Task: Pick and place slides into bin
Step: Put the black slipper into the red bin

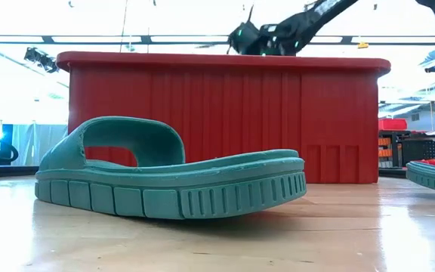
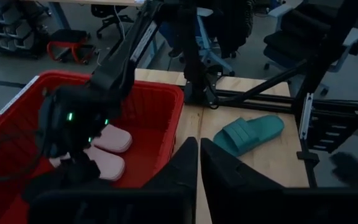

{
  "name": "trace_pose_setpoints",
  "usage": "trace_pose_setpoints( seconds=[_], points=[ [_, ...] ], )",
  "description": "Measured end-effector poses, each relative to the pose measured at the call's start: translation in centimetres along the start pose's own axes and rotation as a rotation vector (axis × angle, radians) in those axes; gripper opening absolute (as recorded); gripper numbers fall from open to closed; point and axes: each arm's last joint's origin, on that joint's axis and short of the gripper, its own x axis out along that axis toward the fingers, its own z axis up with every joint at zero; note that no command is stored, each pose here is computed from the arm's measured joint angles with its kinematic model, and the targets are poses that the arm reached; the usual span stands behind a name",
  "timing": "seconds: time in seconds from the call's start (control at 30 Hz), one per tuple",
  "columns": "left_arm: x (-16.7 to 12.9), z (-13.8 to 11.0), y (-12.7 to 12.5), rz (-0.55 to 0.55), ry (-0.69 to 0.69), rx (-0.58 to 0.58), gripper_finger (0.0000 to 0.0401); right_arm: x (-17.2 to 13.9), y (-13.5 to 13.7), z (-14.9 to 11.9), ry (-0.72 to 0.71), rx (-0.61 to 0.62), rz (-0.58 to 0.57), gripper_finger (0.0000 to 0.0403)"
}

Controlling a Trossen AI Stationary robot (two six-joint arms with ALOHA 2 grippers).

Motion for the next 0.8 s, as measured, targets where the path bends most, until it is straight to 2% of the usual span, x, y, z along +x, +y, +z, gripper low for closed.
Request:
trace_pose_setpoints(
  seconds=[0.13,0.27,0.37,0.47,0.6,0.7,0.8],
  points=[
    [0.0,-0.2,0.0,-0.013,0.024,-0.044,0.0028,-4.7,-0.4,1.9,-0.042,0.056,0.064,0.0197],
    [0.2,-1.3,-0.2,-0.095,0.168,-0.125,0.0025,-9.9,-1.1,2.8,-0.011,0.182,0.271,0.0194],
    [0.8,-2.7,-1.1,-0.13,0.307,-0.218,0.0031,-13.5,-1.6,2.9,0.027,0.233,0.403,0.0195],
    [1.7,-4.3,-2.3,-0.114,0.411,-0.297,0.0042,-16.7,-1.9,2.6,0.056,0.213,0.456,0.0195],
    [3.1,-7.2,-4.4,-0.041,0.533,-0.407,0.0058,-20.2,-1.8,2.0,0.062,0.17,0.51,0.0192],
    [4.1,-9.9,-6.2,0.007,0.625,-0.49,0.007,-21.9,-1.1,1.8,0.056,0.135,0.558,0.019],
    [5.1,-12.9,-8.4,0.009,0.712,-0.549,0.0082,-23.2,0.0,1.6,0.042,0.104,0.609,0.0189]
  ],
)
